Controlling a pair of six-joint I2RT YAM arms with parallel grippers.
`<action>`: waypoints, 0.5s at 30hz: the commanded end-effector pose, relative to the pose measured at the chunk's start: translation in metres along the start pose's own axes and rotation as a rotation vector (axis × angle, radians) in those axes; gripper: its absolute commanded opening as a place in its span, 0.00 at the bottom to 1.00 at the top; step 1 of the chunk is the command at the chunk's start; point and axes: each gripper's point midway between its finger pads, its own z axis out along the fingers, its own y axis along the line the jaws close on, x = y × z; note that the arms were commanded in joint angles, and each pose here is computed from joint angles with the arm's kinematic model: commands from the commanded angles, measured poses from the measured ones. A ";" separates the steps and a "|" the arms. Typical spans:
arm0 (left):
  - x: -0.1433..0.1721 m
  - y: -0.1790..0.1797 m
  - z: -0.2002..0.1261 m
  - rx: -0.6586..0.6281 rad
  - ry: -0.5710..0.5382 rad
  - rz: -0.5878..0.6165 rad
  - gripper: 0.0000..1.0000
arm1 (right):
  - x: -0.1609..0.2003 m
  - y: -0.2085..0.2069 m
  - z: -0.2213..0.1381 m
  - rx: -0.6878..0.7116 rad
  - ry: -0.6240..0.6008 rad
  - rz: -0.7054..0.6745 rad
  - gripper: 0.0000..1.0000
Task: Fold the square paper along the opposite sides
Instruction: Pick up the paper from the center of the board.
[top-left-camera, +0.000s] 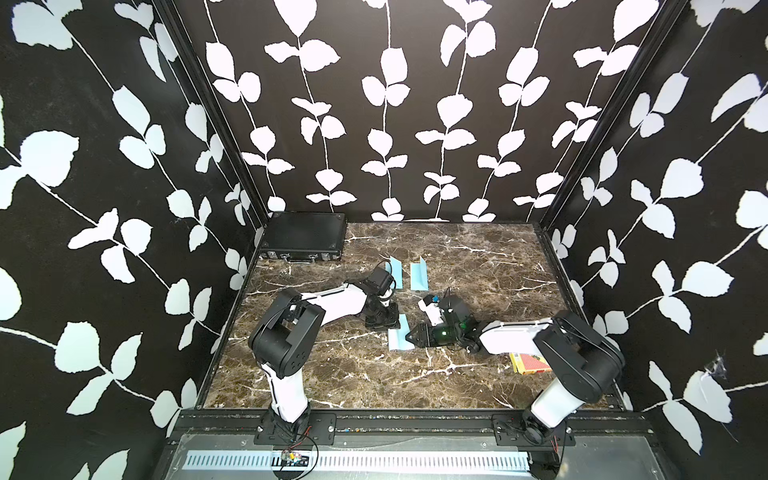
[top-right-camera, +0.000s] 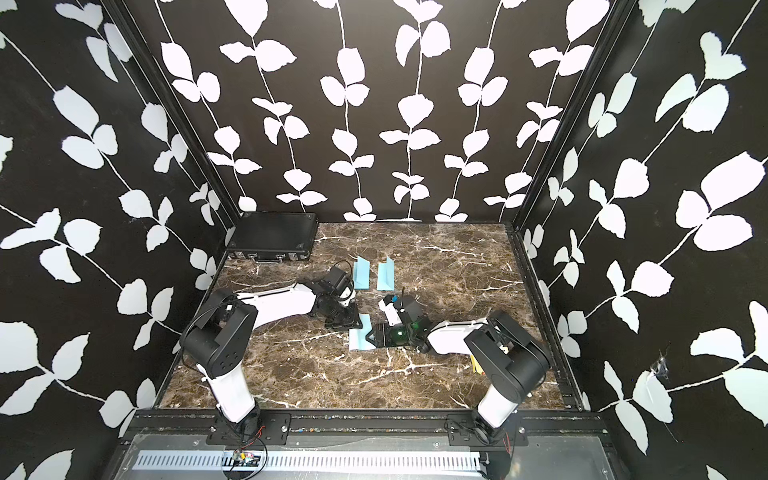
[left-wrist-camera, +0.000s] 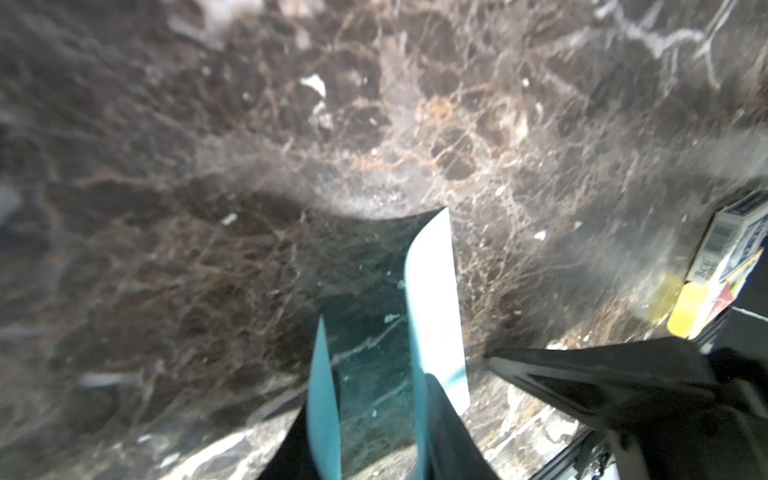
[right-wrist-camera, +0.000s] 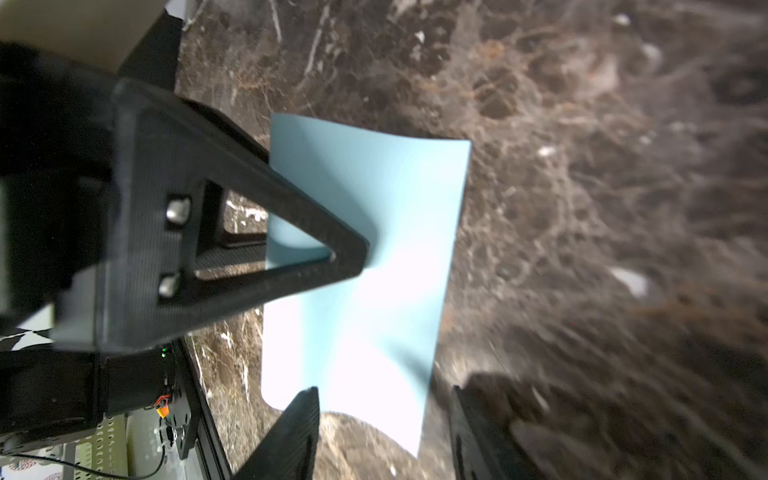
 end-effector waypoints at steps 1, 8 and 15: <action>-0.007 -0.018 -0.029 0.111 -0.061 0.064 0.27 | -0.019 0.018 -0.025 -0.048 -0.071 -0.044 0.55; -0.024 -0.065 -0.089 0.401 -0.169 0.168 0.25 | -0.067 0.060 -0.066 -0.382 -0.171 0.009 0.59; -0.022 -0.098 -0.124 0.588 -0.210 0.261 0.25 | -0.087 0.070 -0.078 -0.555 -0.182 0.033 0.63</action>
